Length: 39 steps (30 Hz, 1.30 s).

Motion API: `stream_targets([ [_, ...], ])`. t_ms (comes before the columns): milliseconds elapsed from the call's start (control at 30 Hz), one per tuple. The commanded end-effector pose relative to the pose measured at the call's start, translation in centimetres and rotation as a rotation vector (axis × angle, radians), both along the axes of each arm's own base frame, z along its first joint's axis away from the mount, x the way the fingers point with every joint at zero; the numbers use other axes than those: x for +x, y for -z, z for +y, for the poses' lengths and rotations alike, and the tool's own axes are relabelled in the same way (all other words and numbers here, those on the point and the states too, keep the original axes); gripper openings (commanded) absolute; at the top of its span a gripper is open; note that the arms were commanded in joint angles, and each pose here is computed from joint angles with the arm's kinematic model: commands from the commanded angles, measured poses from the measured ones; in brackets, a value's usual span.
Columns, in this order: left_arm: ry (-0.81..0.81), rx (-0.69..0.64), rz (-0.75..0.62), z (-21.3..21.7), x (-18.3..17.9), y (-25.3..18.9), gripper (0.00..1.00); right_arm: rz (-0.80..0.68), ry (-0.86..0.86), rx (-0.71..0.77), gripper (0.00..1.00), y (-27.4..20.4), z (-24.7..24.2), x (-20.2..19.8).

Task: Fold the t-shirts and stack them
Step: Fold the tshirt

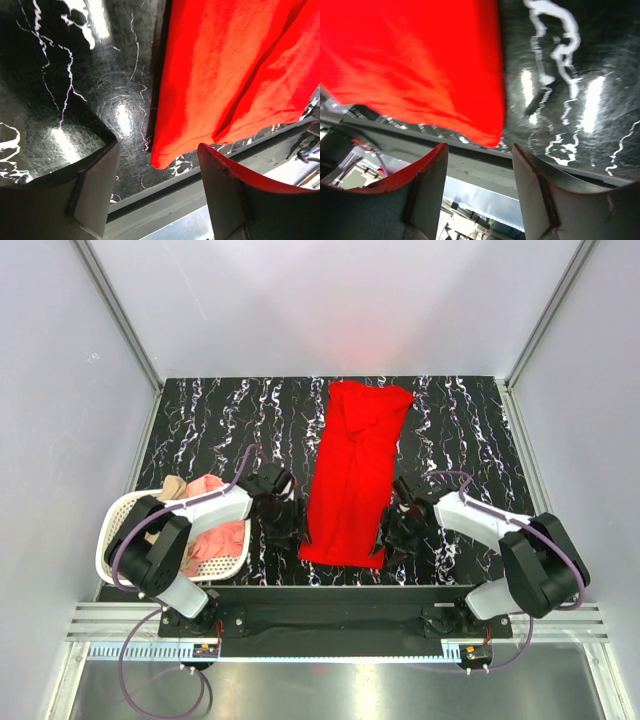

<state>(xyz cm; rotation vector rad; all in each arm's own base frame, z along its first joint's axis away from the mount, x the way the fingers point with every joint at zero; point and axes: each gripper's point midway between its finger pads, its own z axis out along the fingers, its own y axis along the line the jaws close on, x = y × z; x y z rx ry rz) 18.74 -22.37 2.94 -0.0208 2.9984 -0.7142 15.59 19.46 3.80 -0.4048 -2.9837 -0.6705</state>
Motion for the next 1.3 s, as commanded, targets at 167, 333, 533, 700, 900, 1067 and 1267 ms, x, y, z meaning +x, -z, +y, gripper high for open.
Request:
stream_targets([
  [167,-0.023,0.014,0.031,0.0,-0.9,1.8,0.65,0.012,0.040,-0.029,0.60,2.5,-0.4,0.0],
  [333,-0.024,0.039,0.028,0.4,-0.9,2.3,0.56,0.032,0.052,-0.035,0.59,3.2,-0.2,0.3],
  [533,-0.036,0.024,0.043,0.4,-1.5,2.8,0.47,0.028,0.075,-0.051,0.56,3.9,-0.6,0.1],
  [700,-0.037,0.002,0.069,0.2,-2.1,3.3,0.42,0.028,0.071,-0.053,0.54,4.5,-0.5,0.4],
  [900,-0.052,-0.028,0.069,0.1,-2.5,3.4,0.19,0.036,0.047,-0.090,0.29,4.8,-1.2,-0.1],
  [1067,-0.051,-0.021,0.064,0.9,-3.4,3.8,0.00,0.058,0.052,-0.118,0.00,5.1,-2.4,-1.8],
  [1267,-0.065,-0.053,0.070,1.7,-5.4,4.0,0.00,0.046,0.079,-0.075,0.00,4.7,-2.8,-3.5],
])
